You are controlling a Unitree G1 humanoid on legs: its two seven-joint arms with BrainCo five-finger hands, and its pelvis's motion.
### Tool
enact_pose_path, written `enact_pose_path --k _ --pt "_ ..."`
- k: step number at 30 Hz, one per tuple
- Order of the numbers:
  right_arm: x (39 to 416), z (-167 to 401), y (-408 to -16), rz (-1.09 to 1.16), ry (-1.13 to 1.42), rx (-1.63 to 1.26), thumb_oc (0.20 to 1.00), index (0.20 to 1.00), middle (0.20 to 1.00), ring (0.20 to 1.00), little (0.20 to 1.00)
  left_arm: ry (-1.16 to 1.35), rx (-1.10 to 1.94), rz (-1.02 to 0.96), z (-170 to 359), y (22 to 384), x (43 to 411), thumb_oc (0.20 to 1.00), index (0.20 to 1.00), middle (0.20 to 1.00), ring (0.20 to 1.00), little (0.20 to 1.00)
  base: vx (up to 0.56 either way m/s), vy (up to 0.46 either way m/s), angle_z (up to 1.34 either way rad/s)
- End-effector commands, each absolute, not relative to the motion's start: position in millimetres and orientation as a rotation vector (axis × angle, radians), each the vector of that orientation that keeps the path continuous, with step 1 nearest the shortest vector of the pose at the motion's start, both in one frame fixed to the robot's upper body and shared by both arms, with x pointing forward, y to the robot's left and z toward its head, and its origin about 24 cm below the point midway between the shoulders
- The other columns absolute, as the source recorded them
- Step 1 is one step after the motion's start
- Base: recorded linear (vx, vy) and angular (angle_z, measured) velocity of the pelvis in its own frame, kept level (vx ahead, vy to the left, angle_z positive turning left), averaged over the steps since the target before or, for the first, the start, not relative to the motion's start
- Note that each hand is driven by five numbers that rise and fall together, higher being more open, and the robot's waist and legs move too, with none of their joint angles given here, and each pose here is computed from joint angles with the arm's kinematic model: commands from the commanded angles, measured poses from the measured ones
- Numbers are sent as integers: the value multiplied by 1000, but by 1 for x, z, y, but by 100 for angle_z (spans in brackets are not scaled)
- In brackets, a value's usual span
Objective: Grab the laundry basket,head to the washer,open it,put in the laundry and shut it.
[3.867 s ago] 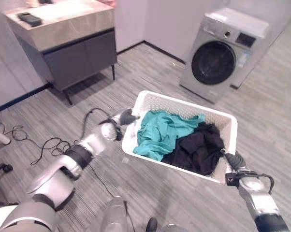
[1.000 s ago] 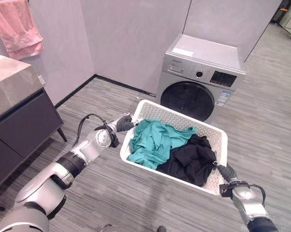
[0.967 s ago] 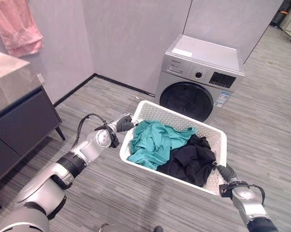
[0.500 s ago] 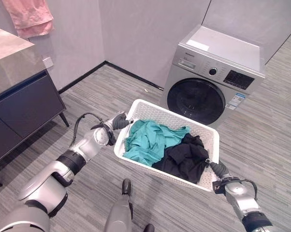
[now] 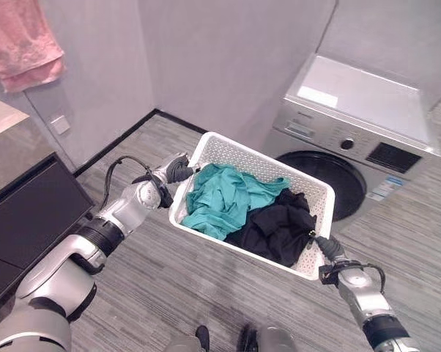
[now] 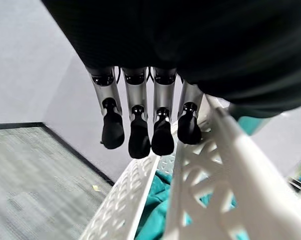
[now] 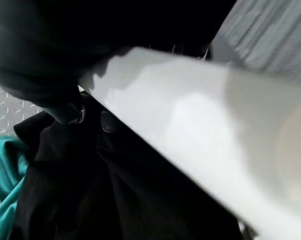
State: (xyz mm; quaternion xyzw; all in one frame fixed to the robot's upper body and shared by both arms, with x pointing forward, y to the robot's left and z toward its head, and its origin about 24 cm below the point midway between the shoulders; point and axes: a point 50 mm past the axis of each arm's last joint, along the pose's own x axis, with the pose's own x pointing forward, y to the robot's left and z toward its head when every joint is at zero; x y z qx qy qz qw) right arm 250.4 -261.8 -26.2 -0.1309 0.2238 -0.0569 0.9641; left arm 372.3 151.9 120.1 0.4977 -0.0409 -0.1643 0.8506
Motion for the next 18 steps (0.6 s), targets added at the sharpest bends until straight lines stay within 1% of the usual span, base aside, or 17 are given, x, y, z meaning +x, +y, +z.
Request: enact_pose_path --k 1,5,12,18 --pt "248 -6 -307 -267 396 -290 200 200 200 200 200 -247 1020 -137 179 169 390 200 200 200 200 200 127 -34 108" --pt "245 -11 -309 -272 428 -267 200 200 200 200 200 -217 996 -162 166 163 390 200 200 200 200 200 143 -88 63" --pt "239 -13 -312 -289 428 -236 200 200 200 200 200 -195 946 -184 154 158 388 200 200 200 200 200 72 -67 -5" --pt "233 -21 -312 -298 459 -210 200 200 200 200 200 -163 940 -175 147 164 386 200 200 200 200 200 30 -19 -2"
